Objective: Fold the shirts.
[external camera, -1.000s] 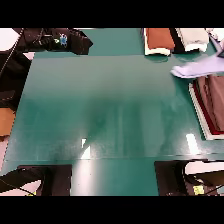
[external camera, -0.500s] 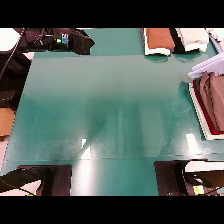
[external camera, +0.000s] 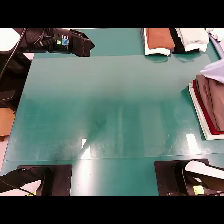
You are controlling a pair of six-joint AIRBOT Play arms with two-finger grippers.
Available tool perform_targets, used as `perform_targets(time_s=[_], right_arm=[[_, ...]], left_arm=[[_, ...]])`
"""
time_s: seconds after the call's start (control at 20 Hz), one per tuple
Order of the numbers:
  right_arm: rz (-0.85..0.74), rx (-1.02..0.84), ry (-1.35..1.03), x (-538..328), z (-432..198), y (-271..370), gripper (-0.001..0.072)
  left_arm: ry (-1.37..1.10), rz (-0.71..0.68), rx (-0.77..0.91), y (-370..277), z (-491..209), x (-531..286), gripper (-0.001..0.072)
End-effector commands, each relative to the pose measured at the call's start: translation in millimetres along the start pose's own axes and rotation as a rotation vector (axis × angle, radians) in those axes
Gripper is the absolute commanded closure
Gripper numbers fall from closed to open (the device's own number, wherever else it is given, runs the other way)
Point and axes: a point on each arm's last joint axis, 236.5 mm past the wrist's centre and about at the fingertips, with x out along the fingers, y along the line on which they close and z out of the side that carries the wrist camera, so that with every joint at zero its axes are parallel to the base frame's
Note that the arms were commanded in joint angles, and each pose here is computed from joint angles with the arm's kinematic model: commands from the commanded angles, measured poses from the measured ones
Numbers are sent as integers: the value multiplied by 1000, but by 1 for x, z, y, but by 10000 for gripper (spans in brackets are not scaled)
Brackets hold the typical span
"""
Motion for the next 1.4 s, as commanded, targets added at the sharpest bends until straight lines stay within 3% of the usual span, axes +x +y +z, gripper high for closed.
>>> perform_targets(time_s=[0.0, 0.25, 0.3, 0.4, 0.45, 0.5, 0.65, 0.75, 0.95, 1.2, 1.3, 1.35], right_arm=[[-90, -10, 152, -8, -65, -36, 693], [-285, 61, 406, -28, -193, -96, 689], [-320, 77, 449, -34, -215, -107, 652], [-387, 113, 506, -48, -247, -128, 176], [-415, 133, 514, -55, -254, -136, 48], [-441, 154, 507, -64, -255, -144, 30], [-469, 171, 401, -80, -219, -148, 31], [-381, 166, 255, -75, -170, -123, 33], [-8, 70, 32, -54, -85, 6, 34], [383, -209, 74, -49, -103, 185, 50], [504, -285, 76, -60, -117, 239, 298], [560, -317, 71, -67, -124, 263, 469]], left_arm=[[4, 0, 1, 0, -1, 0, 681], [28, -4, 9, -1, -7, 0, 681], [32, -5, 9, -1, -7, 0, 681], [31, -5, 9, -1, -7, 0, 681], [30, -4, 9, -1, -7, 0, 681], [29, -4, 9, -1, -7, 0, 681], [29, -5, 8, -1, -7, 0, 681], [30, -5, 8, -1, -7, 0, 681], [30, -3, 9, -1, -7, 0, 681], [18, -2, 8, 0, -4, 0, 681], [18, -2, 8, 0, -4, 0, 681], [18, -2, 8, 0, -4, 0, 681]])
